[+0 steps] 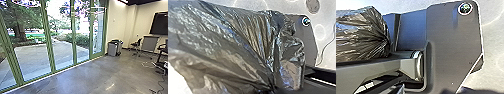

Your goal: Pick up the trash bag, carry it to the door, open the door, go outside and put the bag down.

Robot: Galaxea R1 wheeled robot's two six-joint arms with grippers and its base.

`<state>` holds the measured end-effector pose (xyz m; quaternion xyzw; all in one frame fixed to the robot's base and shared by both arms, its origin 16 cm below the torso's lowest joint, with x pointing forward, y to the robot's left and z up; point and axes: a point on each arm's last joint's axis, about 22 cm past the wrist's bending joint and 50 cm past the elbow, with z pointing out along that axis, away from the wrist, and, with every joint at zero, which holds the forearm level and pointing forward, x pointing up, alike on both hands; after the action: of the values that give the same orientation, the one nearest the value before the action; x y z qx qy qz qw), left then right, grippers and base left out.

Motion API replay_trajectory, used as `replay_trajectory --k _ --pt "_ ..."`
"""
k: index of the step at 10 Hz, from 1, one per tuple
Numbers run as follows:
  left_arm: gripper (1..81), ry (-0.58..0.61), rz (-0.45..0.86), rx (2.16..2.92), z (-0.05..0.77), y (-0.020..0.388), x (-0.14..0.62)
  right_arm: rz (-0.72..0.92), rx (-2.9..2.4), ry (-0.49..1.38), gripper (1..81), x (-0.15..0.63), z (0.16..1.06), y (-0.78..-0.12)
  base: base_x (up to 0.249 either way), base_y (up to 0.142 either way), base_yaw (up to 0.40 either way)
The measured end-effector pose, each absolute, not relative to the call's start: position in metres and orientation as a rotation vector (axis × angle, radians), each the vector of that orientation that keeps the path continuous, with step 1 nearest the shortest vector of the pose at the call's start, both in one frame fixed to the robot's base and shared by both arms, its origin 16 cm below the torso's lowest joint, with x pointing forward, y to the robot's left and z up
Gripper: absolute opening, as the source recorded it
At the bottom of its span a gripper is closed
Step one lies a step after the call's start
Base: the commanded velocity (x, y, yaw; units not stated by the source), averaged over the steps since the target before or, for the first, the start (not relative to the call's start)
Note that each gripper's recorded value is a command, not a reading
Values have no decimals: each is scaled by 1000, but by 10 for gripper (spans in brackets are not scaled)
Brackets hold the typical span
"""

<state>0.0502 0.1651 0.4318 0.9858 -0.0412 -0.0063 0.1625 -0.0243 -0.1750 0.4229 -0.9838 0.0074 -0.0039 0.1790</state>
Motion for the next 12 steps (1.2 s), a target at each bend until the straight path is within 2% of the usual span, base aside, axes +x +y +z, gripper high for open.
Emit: replay_trajectory --k 5,12 --pt "10 -117 -23 2815 431 167 47 -10 -2781 21 811 -25 423 -175 124 0 0" --pt "10 -118 -17 2813 432 165 51 -13 -2783 20 811 -23 423 -176 124 -81 0"
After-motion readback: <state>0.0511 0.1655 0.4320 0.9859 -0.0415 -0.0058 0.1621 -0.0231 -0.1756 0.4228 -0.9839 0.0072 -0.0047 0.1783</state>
